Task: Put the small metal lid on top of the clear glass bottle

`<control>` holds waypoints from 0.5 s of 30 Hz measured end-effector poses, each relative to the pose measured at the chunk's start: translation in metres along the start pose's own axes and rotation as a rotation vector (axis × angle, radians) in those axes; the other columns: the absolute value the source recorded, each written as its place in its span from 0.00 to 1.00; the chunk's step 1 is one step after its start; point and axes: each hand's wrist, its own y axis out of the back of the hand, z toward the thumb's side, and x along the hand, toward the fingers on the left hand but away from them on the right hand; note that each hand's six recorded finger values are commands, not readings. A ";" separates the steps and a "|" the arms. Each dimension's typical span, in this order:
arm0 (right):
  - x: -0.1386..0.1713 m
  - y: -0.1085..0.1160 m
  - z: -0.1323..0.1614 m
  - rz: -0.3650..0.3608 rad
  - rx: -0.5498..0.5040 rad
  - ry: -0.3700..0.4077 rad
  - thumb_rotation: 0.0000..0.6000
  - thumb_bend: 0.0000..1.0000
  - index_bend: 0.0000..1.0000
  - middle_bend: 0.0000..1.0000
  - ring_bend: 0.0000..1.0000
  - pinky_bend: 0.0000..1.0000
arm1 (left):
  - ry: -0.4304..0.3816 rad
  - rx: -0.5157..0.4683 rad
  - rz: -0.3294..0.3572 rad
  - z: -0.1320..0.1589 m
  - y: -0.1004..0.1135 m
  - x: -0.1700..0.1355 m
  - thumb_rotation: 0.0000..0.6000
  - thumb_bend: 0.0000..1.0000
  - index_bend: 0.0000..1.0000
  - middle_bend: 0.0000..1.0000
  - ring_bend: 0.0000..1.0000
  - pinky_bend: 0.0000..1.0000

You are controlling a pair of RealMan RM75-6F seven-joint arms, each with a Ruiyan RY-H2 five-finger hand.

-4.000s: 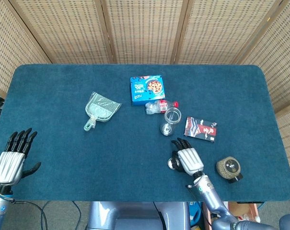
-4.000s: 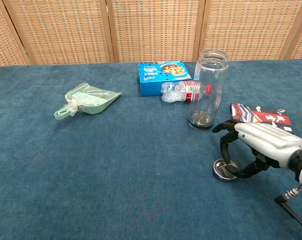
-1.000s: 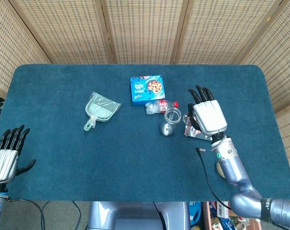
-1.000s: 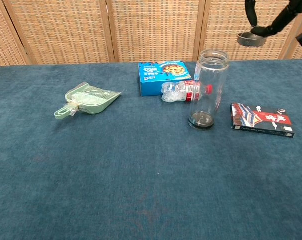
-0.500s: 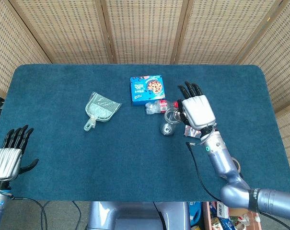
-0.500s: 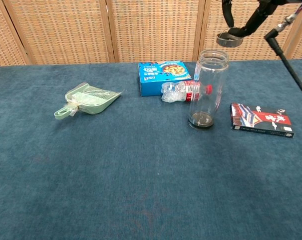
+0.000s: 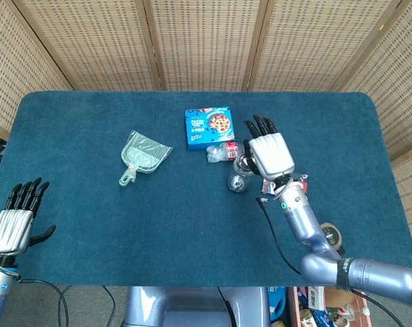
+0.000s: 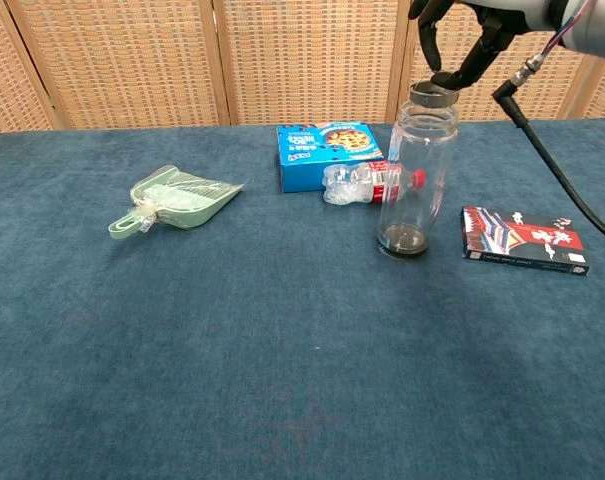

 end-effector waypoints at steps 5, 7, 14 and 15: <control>-0.004 -0.005 0.001 0.004 -0.003 0.000 1.00 0.54 0.66 0.21 0.00 0.15 | 0.002 0.001 -0.004 -0.001 -0.001 0.001 1.00 0.24 0.00 0.00 0.00 0.00; -0.005 -0.007 0.001 0.006 -0.003 -0.001 1.00 0.54 0.66 0.20 0.00 0.15 | 0.003 0.001 -0.005 -0.001 -0.002 0.002 1.00 0.24 0.00 0.00 0.00 0.00; -0.005 -0.012 0.001 0.009 -0.003 -0.005 1.00 0.54 0.66 0.20 0.00 0.15 | 0.000 0.000 -0.008 0.000 -0.003 0.002 1.00 0.24 0.00 0.00 0.00 0.00; -0.005 -0.013 0.000 0.011 -0.002 -0.005 1.00 0.54 0.66 0.20 0.00 0.15 | 0.001 0.000 -0.008 0.000 -0.003 0.002 1.00 0.24 0.00 0.00 0.00 0.00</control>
